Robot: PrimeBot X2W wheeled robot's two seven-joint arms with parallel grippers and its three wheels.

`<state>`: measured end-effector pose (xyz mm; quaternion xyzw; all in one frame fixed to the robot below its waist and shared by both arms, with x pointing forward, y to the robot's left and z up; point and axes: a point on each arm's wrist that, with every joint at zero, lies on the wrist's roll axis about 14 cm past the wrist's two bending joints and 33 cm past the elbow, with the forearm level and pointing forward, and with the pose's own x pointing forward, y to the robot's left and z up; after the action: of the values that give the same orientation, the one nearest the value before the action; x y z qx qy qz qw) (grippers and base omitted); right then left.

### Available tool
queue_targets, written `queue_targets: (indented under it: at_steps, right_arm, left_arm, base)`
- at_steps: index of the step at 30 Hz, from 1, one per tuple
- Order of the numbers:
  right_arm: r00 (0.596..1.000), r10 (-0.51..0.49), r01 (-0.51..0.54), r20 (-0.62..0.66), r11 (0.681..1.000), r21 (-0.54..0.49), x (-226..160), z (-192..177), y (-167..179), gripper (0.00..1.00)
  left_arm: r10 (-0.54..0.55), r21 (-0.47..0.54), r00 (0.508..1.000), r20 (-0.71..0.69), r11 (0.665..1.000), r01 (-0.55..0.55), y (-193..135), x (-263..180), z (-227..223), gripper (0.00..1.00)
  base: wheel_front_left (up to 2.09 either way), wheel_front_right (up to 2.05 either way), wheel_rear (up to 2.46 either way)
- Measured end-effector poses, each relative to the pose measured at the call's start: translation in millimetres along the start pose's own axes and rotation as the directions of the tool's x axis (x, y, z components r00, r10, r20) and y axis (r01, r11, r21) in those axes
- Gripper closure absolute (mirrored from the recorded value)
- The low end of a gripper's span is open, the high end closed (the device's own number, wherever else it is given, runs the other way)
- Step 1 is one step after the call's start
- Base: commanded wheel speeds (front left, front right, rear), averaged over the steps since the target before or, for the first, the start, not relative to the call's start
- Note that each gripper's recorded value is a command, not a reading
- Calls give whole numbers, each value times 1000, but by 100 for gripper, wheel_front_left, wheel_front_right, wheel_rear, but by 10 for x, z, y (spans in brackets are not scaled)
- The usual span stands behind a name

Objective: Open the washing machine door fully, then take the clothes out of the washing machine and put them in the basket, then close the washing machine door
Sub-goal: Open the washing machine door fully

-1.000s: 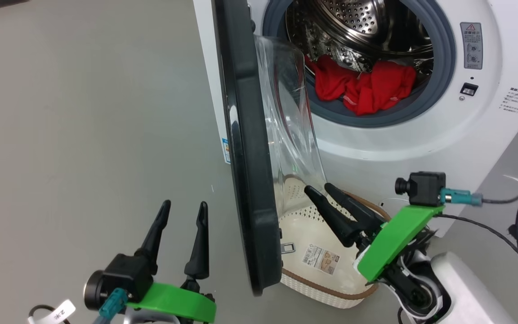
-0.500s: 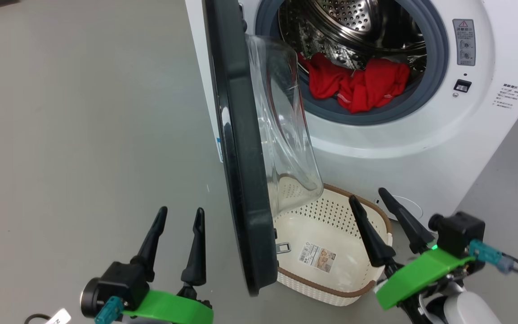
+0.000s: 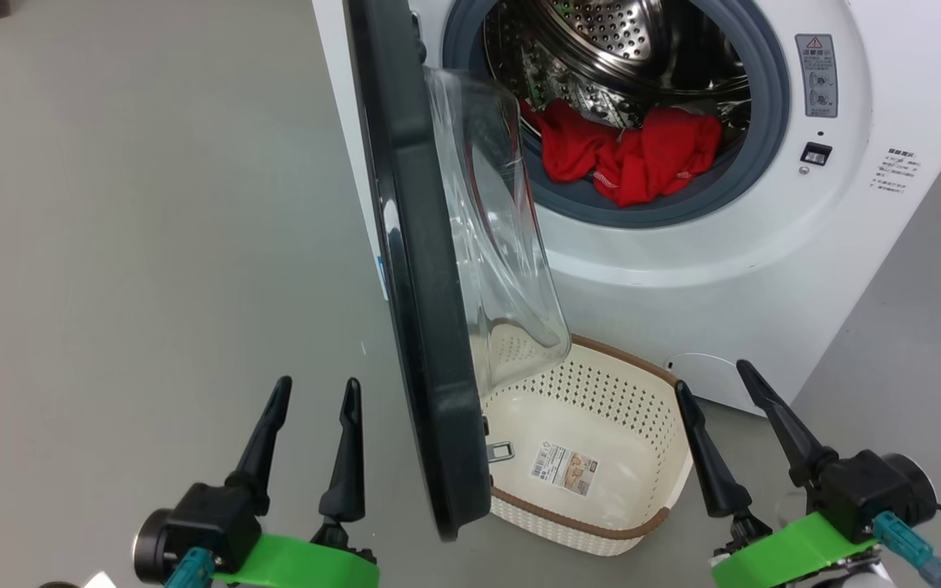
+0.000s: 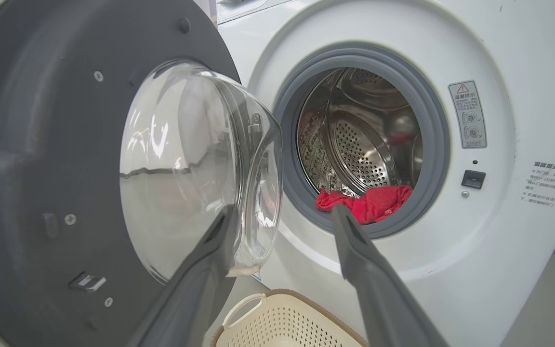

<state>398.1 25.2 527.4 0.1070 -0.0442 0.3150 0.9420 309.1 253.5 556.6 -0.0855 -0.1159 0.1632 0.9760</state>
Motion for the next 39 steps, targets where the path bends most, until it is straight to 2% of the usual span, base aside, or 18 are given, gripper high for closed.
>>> queue_targets:
  at_steps: [10, 11, 12, 13, 19, 29, 34, 39]
  right_arm:
    - [1000, -22, 23, -20, 999, 28, -108, -74, -35, 0]
    - [1000, -22, 23, -20, 999, 31, -111, -76, -33, 0]
    - [1000, -23, 23, -20, 999, 36, -113, -78, -32, 0]
    - [999, -25, 26, -21, 999, 47, -115, -82, -34, 0]
    - [999, -33, 34, -24, 998, 48, -131, -101, -59, 0]
    - [999, -51, 52, -21, 996, 73, -160, -87, -93, 0]
    - [998, -65, 67, -25, 992, 104, -176, -106, -121, 0]
    - [997, -67, 70, -30, 992, 104, -186, -121, -128, 0]
  left_arm:
    - [7, 12, 1000, -1, 1000, -7, 29, -34, -8, 0]
    - [7, 12, 1000, -1, 1000, -7, 30, -32, -7, 28]
    - [7, 12, 1000, 0, 1000, -7, 29, -29, -5, 95]
    - [6, 12, 1000, 0, 1000, -6, 27, -26, -5, 100]
    - [-4, 13, 999, 49, 1000, 3, -5, 18, 145, 100]
    - [-81, 48, 966, 246, 996, 71, -232, 83, 767, 100]
    - [-202, 59, 919, 338, 979, 193, -578, 53, 1069, 100]
    - [-313, 61, 894, 321, 949, 310, -920, -31, 1007, 100]
  base:
    - [0, 0, 0]
    - [0, 0, 0]
    - [0, 0, 0]
    - [0, 0, 0]
    - [0, 0, 0]
    - [0, 0, 0]
    - [0, 0, 0]
    - [0, 0, 0]
